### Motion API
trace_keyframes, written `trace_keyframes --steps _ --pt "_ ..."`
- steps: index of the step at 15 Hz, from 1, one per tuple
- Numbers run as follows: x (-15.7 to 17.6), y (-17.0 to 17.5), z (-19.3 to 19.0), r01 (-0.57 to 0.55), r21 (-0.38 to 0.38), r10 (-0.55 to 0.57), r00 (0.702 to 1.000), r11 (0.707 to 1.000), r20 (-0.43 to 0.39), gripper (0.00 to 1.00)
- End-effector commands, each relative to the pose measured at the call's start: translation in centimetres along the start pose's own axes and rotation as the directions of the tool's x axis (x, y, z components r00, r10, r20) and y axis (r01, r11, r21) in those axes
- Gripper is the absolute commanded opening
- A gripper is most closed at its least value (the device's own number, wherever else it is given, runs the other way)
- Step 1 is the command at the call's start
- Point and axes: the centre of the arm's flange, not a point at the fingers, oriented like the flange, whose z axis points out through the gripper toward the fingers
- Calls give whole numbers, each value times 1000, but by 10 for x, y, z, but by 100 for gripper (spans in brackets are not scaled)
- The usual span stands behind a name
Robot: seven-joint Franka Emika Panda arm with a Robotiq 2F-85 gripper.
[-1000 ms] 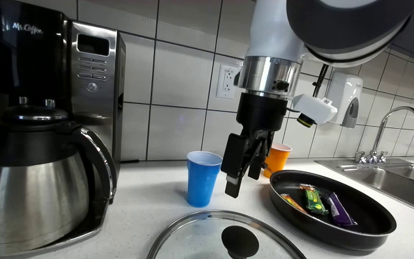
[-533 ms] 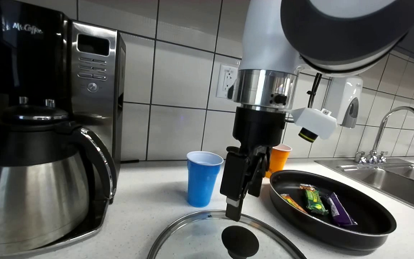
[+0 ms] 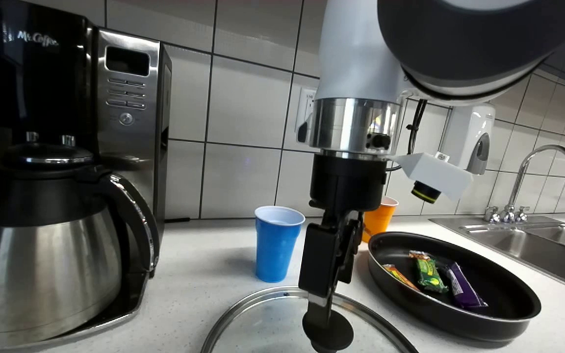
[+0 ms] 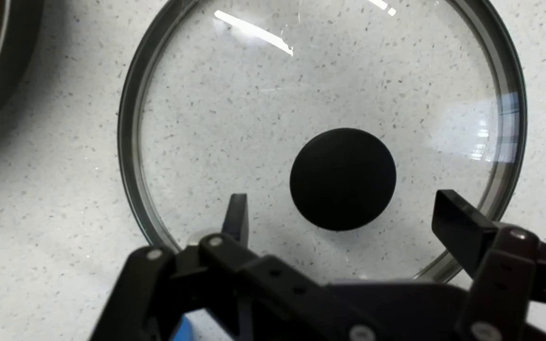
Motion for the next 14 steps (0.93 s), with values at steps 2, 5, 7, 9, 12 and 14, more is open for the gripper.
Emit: trace_keyframes --steps 2,5,7,9,12,14 --pt "3 -3 18 35 7 -35 999 999 38 100" --pt "4 -3 29 34 1 -34 998 999 46 100" --pt "4 -2 34 39 -10 -39 999 999 38 100" --pt "5 0 35 34 -16 -34 999 999 19 100" --pt "5 -1 30 30 -11 -30 999 999 -11 100" --pt "5 -4 27 38 -6 -39 999 999 -25 100"
